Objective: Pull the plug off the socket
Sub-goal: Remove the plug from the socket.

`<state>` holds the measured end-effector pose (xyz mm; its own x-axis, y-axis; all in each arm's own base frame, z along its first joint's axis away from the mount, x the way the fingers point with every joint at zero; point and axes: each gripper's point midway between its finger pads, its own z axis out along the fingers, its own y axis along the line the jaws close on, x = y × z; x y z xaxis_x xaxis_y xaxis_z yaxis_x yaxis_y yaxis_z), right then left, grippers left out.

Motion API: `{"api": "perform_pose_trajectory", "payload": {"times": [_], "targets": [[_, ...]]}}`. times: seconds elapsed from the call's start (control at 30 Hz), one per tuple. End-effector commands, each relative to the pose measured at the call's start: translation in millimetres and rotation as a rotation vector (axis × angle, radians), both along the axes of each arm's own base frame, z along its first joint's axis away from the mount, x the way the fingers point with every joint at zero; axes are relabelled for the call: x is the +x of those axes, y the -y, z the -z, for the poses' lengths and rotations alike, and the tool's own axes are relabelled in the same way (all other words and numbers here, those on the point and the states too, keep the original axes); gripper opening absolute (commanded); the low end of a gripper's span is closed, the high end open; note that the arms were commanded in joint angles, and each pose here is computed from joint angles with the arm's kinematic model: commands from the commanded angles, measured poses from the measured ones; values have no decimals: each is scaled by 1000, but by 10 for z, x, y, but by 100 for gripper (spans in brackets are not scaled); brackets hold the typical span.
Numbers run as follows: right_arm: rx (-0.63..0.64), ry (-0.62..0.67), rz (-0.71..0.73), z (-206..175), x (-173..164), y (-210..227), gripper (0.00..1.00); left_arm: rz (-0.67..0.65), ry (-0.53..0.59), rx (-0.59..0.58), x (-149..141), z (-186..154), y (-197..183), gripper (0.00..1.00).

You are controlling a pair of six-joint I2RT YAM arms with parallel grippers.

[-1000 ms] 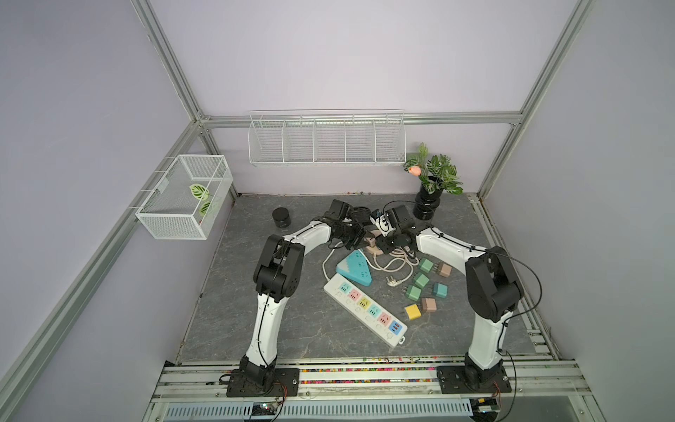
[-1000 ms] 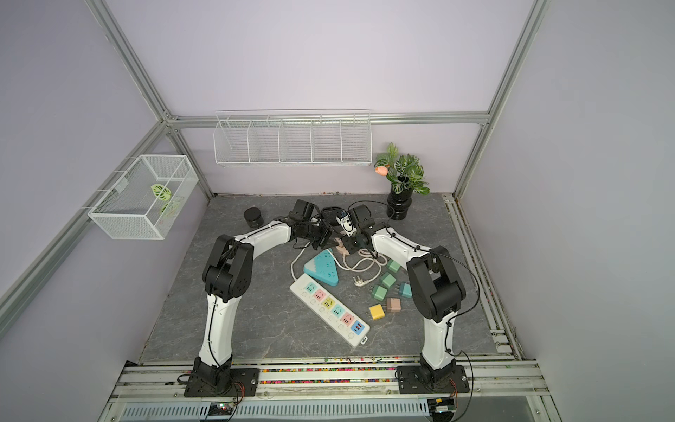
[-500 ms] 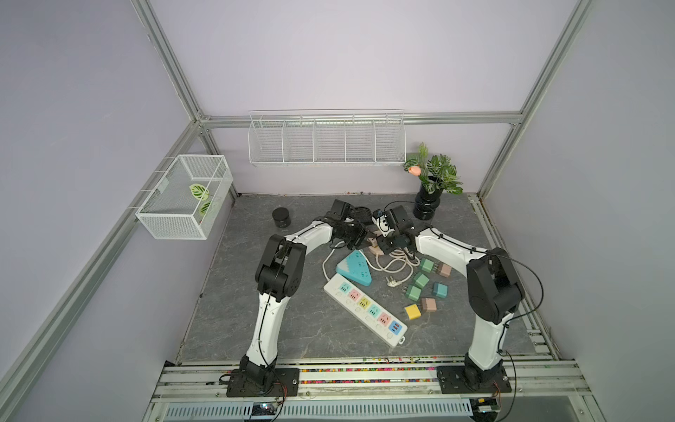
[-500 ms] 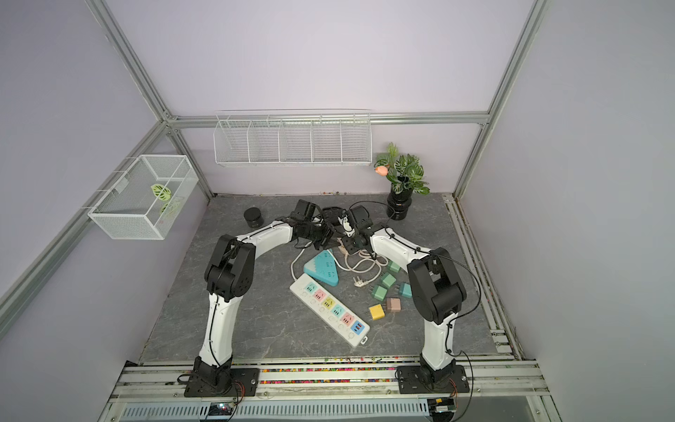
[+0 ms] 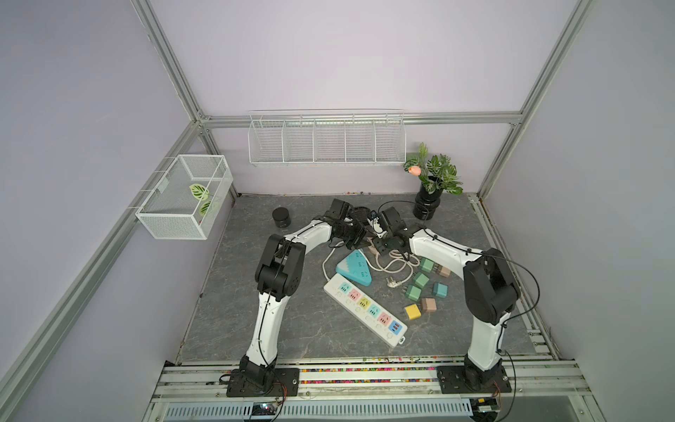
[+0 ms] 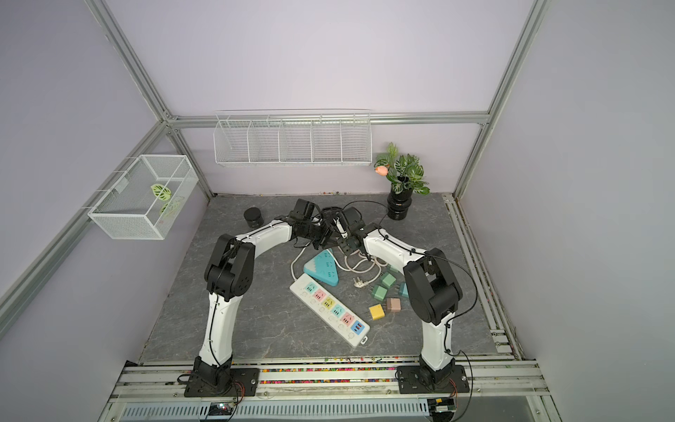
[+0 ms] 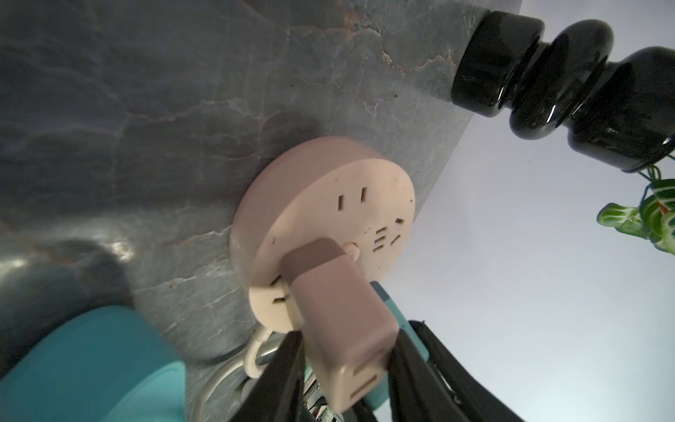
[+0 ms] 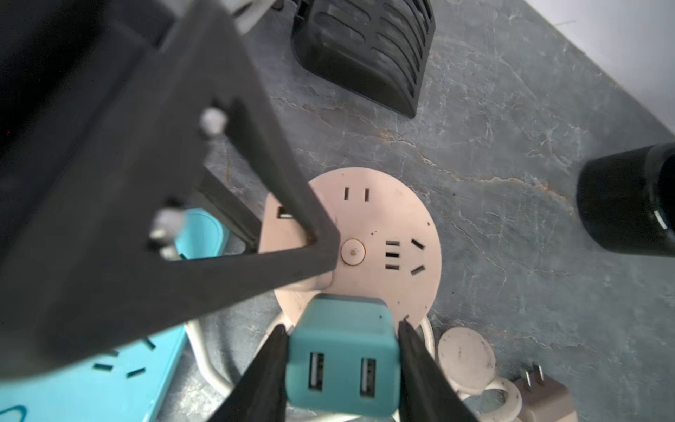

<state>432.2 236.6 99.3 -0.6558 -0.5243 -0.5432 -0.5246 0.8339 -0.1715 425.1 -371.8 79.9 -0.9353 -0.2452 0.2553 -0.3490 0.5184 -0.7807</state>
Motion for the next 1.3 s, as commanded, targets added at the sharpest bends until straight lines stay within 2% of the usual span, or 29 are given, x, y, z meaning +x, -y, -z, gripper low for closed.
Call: {"api": "perform_pose_trajectory", "payload": {"times": [0.0,0.07,0.13,0.23,0.3,0.4,0.5,0.63,0.73,0.83,0.9,0.97,1.1,1.27], "targets": [[102,35,-31,-356,-55,-76,21,-103,-195,303,-246,1122,-487,40],[145,2,-115,-309,-219,-316,21,-107,-195,301,-226,1125,-482,40],[86,15,-157,-233,-330,-503,21,-106,-195,300,-210,1119,-469,40],[-15,81,-82,-197,-207,-513,19,-104,-191,300,-191,1090,-463,40],[-37,82,-51,-197,-58,-425,18,-103,-188,303,-192,1076,-468,40],[33,36,35,-210,154,-178,17,-104,-192,307,-218,1078,-486,40],[128,13,101,-231,212,78,17,-103,-197,311,-266,1094,-513,40],[231,9,40,-201,-37,69,17,-107,-197,312,-274,1102,-529,40],[322,6,-87,-192,-341,-258,17,-111,-193,307,-245,1097,-514,40],[270,76,-174,-252,-453,-604,17,-110,-192,308,-210,1092,-488,40],[194,99,-130,-341,-308,-649,17,-107,-188,308,-191,1073,-467,40],[106,83,-1,-391,-74,-479,18,-104,-187,310,-198,1068,-459,40],[130,30,96,-408,169,-137,18,-106,-187,312,-229,1062,-479,40],[82,2,91,-184,-91,189,17,-112,-177,316,-262,1044,-515,40]]}}
